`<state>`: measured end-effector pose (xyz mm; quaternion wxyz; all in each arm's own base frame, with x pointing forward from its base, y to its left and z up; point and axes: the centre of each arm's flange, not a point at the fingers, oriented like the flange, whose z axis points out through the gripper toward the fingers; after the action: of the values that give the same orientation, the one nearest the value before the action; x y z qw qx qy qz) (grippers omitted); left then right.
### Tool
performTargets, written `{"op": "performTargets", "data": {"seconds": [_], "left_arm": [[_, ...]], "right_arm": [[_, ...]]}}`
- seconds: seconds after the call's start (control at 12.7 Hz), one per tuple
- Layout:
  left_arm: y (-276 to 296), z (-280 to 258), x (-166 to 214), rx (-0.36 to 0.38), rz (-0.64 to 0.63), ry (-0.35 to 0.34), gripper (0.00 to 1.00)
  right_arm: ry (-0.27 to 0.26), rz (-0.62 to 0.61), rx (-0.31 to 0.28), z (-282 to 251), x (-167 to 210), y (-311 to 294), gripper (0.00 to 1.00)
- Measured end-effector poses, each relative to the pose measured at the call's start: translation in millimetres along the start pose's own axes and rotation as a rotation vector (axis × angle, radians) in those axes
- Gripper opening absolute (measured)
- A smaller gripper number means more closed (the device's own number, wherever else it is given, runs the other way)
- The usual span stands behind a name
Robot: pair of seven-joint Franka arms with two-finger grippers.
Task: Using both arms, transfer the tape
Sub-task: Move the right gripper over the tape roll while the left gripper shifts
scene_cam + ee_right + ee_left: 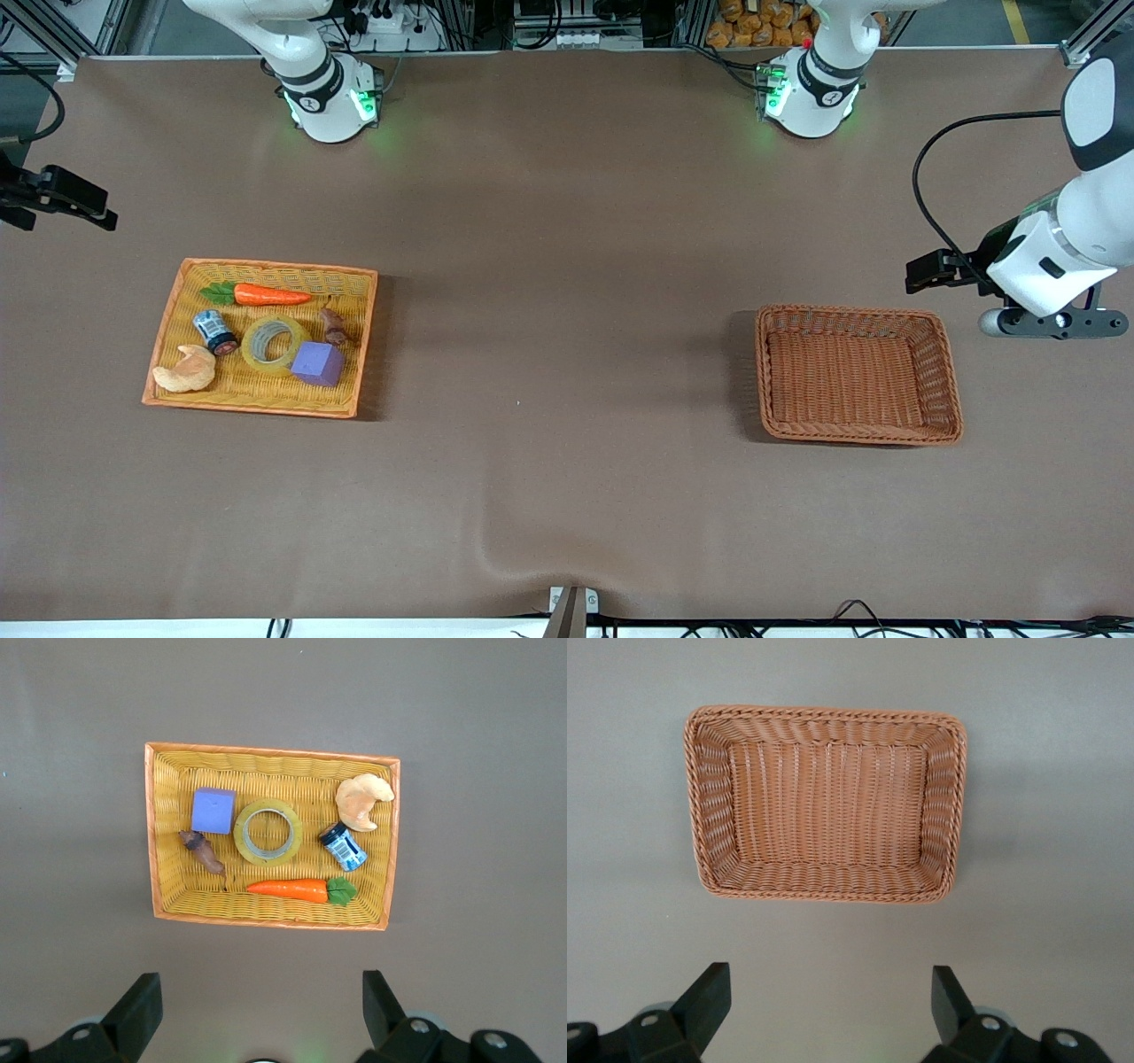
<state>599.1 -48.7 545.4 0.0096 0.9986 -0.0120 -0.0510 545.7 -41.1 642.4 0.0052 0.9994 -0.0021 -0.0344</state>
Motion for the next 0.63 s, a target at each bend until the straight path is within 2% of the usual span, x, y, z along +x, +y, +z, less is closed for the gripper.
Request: {"op": "performTargets", "data": {"seconds": [0.31,0.63], "left_arm": [[-1.4,2.0,0.6,-0.001,-0.002,-0.004,1.0],[7.0,22.1,11.5,-0.004,0.013,-0.023,1.0]], "right_arm": [[-0.025,-0.022,0.002,12.3,3.8,-10.8,1.0],[-0.028,-0.089,0.047,103.4,30.6,-48.0,1.0]]}}
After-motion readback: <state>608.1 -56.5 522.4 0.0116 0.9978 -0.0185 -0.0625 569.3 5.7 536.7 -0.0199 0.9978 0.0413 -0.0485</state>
